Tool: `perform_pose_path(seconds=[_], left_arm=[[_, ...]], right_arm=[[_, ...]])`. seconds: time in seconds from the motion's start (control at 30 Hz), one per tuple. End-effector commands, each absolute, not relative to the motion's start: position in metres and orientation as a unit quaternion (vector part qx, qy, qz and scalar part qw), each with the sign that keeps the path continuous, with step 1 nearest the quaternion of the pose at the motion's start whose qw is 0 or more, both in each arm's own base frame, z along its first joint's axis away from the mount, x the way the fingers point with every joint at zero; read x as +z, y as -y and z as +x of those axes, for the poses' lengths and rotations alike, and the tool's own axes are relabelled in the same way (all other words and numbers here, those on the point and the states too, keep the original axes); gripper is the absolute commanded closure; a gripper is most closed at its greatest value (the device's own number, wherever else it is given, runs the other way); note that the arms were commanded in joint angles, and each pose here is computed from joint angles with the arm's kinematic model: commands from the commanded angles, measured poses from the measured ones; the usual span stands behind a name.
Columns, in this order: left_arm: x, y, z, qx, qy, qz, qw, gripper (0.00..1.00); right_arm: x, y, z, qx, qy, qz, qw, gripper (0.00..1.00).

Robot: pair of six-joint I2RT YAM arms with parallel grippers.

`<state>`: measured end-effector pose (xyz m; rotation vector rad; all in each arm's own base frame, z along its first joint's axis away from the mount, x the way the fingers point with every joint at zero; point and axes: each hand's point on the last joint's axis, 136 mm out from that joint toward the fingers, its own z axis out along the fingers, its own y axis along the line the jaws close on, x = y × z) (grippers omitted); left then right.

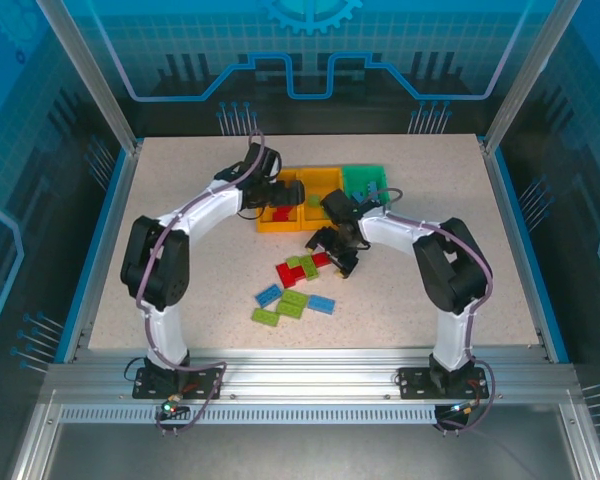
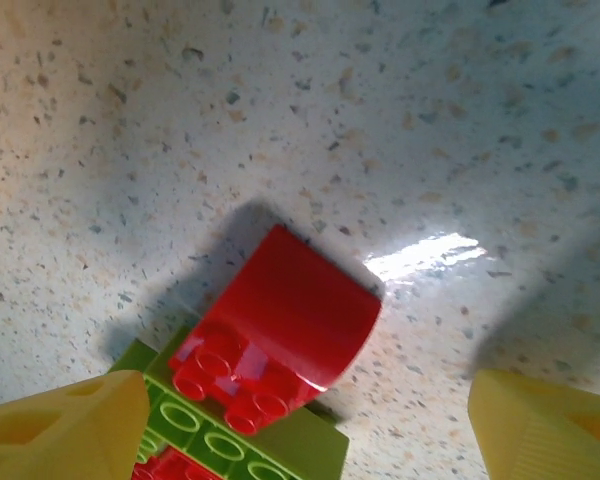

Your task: Sort the legos into containers by color

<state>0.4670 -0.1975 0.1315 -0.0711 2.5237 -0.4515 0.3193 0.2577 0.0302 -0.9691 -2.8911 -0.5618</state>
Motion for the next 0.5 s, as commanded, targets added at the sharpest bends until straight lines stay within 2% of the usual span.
perform_pose_path(seconds=[0.0,0.2,0.47], left_arm=[[0.174,0.207,0.460,-0.213,-0.921,-0.024,0.325,0.01],[0.184,0.201,0.441,-0.222,-0.915,-0.025,0.335,0.01],[0.174,0.188,0.421,-0.210,-0.919,-0.034,0.333,0.01]], right_arm=[[0.030,-0.257,0.315,-0.164,0.922,-0.347,0.049,0.18],[0.027,-0.262,0.317,-0.150,0.919,-0.358,0.064,0.22],[0.003,-0.259,0.309,-0.114,0.917,-0.370,0.094,0.36]])
